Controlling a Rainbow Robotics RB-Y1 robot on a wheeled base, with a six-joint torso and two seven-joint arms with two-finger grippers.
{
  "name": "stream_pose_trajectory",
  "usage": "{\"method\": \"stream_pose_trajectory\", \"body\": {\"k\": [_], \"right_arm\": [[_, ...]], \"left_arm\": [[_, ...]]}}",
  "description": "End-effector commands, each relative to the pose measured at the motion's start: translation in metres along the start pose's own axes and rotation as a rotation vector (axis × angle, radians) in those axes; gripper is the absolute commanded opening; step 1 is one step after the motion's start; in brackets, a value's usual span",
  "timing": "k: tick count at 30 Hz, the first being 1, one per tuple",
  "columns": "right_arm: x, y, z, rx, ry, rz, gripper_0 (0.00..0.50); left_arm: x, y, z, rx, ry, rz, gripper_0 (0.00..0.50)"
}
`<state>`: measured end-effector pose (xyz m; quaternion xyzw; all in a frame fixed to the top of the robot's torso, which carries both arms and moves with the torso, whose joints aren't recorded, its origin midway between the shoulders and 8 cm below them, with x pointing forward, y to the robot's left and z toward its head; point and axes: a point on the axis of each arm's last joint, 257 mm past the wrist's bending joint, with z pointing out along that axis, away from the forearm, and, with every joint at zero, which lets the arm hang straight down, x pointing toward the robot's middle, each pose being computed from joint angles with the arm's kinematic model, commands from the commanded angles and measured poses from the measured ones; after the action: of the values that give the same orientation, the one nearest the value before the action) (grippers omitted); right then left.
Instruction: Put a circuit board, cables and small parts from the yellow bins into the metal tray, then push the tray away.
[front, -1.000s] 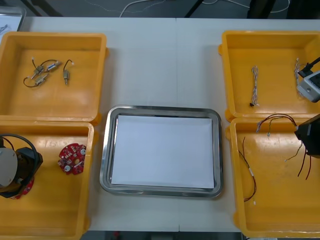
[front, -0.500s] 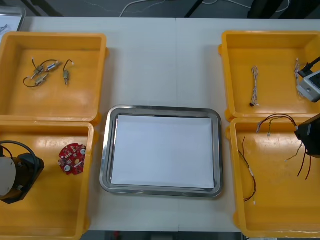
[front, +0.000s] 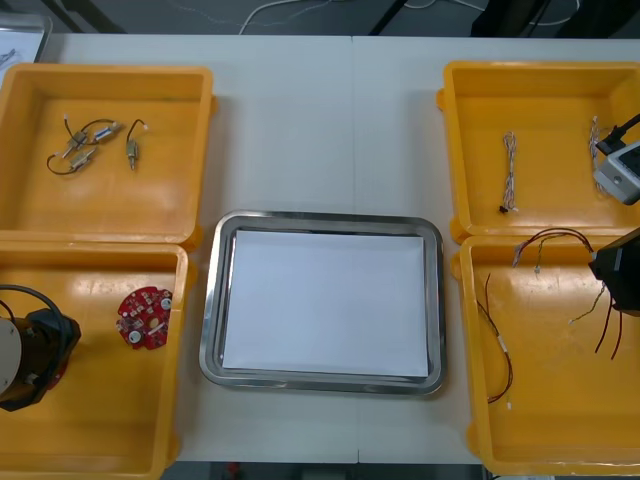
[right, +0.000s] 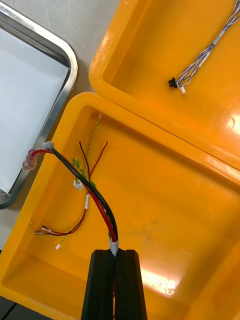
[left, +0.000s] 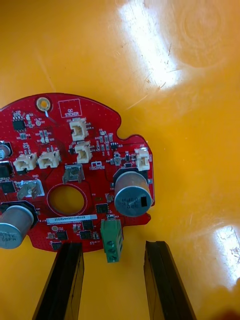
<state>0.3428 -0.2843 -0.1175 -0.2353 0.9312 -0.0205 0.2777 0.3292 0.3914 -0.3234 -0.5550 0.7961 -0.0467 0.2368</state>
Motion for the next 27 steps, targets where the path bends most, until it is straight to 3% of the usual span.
{"method": "stream_pose_trajectory", "body": {"k": [1, 24, 26, 27], "right_arm": [[-0.006, -0.001, -0.007, 0.020, -0.009, -0.017, 0.000], [-0.006, -0.001, -0.007, 0.020, -0.009, -0.017, 0.000], [-0.006, -0.001, -0.007, 0.020, -0.009, -0.017, 0.000], [-0.006, -0.001, -0.007, 0.020, -0.009, -0.017, 0.000]], "left_arm": [[-0.019, 0.012, -0.007, -0.007, -0.047, 0.045, 0.347], [-0.017, 0.012, 0.007, -0.035, -0.062, 0.060, 0.308], [-0.017, 0.012, 0.007, -0.036, -0.062, 0.062, 0.300], [-0.016, 0.011, 0.008, -0.036, -0.062, 0.065, 0.267]]}}
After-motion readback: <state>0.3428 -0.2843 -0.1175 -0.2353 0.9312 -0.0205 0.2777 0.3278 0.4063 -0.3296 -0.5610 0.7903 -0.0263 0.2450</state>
